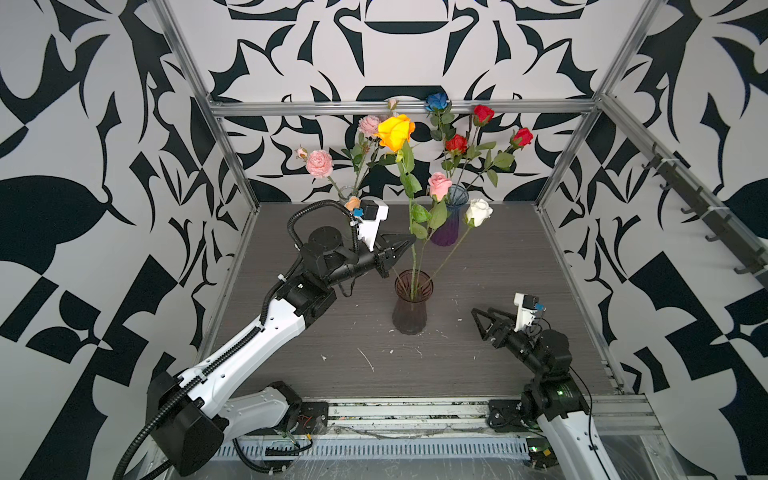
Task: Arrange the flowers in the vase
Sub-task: 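Lower the orange rose stem into the dark mauve vase with the left gripper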
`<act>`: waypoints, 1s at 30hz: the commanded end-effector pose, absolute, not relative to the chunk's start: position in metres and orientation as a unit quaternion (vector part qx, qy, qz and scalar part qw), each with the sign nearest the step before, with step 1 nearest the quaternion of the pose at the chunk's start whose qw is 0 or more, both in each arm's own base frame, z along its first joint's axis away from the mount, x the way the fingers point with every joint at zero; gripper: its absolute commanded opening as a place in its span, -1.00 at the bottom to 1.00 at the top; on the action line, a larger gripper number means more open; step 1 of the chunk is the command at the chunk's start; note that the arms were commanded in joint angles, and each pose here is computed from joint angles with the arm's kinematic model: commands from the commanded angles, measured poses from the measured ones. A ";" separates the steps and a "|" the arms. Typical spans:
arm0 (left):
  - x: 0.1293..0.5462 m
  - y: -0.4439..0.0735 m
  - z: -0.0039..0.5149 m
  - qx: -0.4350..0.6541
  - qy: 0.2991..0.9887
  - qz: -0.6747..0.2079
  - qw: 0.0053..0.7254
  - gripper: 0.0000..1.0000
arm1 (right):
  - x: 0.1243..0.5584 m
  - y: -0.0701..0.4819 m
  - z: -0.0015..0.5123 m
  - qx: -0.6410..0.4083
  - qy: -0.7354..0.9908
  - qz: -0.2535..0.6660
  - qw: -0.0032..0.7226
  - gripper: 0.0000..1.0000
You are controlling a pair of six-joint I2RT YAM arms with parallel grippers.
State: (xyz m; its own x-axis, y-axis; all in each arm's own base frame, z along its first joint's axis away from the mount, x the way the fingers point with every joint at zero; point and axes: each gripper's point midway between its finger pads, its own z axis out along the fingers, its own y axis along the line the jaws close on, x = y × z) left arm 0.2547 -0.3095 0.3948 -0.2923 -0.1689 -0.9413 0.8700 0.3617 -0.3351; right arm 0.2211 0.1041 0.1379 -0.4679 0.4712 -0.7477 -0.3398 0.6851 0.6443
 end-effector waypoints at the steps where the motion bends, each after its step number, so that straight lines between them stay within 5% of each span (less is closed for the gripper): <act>1: 0.259 -0.309 0.391 0.264 0.649 -0.487 0.521 -0.73 | 0.220 0.102 0.122 0.057 0.774 0.388 0.497 0.83; 5: 0.263 -0.300 0.388 0.246 0.663 -0.467 0.530 -0.26 | 0.220 0.102 0.122 0.059 0.775 0.387 0.496 0.83; 7: 0.263 -0.297 0.389 0.243 0.663 -0.462 0.536 -0.17 | 0.220 0.101 0.121 0.060 0.776 0.386 0.495 0.83; 22: 0.264 -0.304 0.401 0.255 0.663 -0.467 0.527 -0.15 | 0.219 0.101 0.120 0.063 0.777 0.385 0.494 0.83; 30: 0.284 -0.308 0.376 0.306 0.743 -0.363 0.471 -0.31 | 0.220 0.098 0.117 0.071 0.781 0.380 0.491 0.83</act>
State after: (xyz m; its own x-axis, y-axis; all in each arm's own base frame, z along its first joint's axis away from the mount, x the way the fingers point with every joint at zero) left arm 0.2824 -0.3106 0.4016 -0.3332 -0.0344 -0.9422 0.8087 0.5034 -0.3043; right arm 0.2225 0.1015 0.1385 -0.4574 0.4799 -0.7487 -0.3288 0.6909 0.6438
